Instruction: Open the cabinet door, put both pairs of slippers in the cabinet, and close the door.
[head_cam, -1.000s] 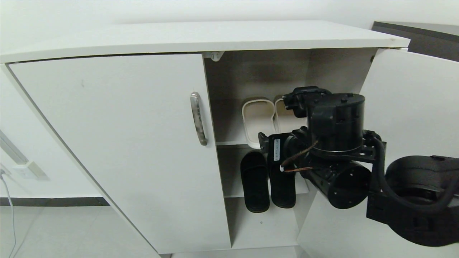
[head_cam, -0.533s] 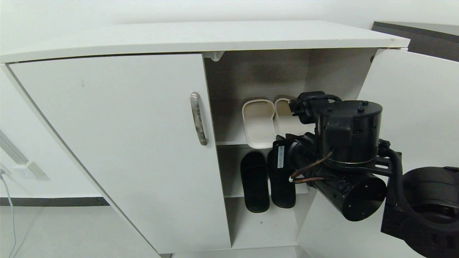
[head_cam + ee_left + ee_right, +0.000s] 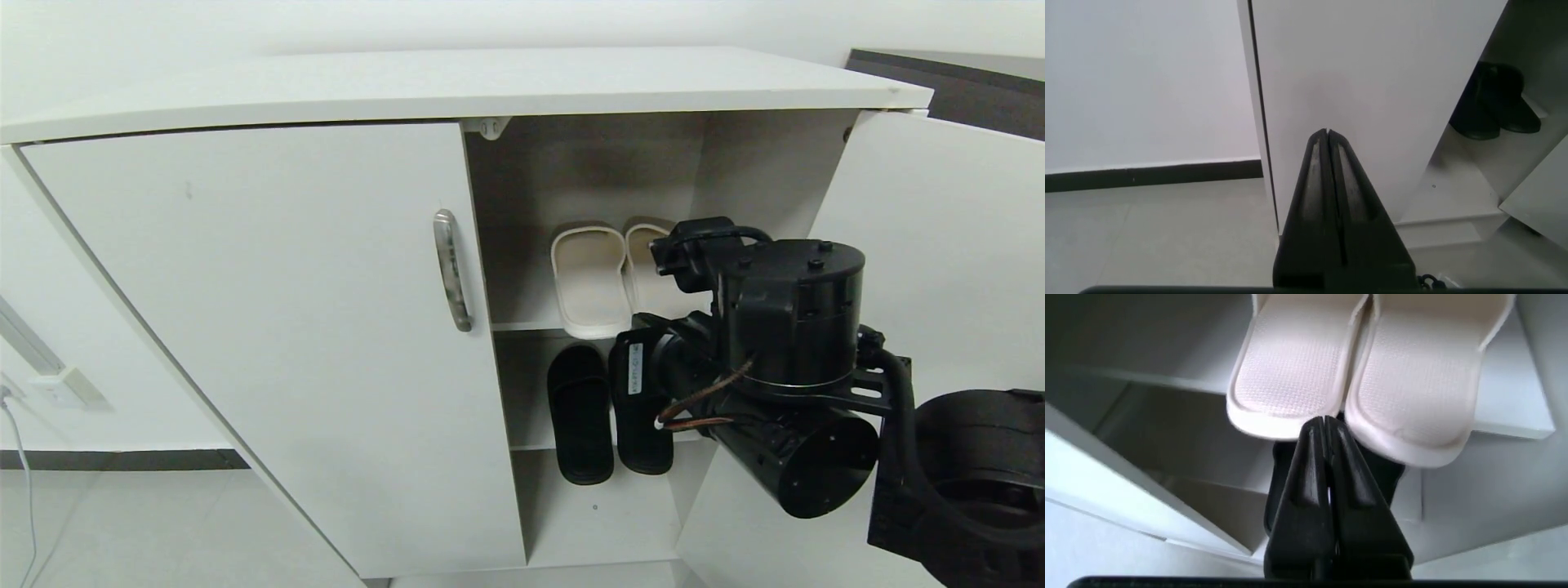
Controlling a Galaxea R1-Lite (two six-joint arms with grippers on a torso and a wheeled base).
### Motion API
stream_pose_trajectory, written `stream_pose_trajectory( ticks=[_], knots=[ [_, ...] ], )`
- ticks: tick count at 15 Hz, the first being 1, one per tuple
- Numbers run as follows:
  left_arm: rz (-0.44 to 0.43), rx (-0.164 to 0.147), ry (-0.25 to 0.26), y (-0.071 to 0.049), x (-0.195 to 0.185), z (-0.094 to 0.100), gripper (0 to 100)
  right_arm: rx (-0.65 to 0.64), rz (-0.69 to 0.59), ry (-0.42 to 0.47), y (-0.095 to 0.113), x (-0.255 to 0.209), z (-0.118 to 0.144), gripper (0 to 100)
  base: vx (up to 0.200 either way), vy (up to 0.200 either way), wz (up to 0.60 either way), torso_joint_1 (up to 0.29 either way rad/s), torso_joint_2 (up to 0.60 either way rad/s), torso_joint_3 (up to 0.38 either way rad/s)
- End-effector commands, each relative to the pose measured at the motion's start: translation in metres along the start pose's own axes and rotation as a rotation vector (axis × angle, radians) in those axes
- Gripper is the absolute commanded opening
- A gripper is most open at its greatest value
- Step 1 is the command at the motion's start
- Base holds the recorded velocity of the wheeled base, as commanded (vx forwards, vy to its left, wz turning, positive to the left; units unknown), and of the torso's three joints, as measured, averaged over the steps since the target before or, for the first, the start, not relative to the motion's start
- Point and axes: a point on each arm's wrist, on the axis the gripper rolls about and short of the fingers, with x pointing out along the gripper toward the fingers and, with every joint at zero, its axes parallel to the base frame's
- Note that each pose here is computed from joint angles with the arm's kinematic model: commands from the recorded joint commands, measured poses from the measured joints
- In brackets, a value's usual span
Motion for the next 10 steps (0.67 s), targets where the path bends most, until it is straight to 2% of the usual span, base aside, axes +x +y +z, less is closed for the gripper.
stream_pose_trajectory(
  ticks=[1,3,10],
  knots=[
    [0.0,-0.001,0.001,0.0,0.0001,0.0,0,-0.005,0.0,0.006,0.001,0.0012,-0.0025,0,0.0,0.0,0.0,0.0,0.0,0.0],
    [0.0,0.0,0.001,0.0,0.0001,0.0,0,-0.009,-0.003,0.011,0.0014,0.0021,-0.0044,0,0.0,0.0,0.0,0.0,0.0,0.0],
    [0.0,-0.001,0.001,0.0,0.0001,0.0,0,-0.017,-0.004,0.019,0.0022,0.0036,-0.0076,0,-0.2,0.0,0.0,0.001,0.0,0.0]
  ],
)
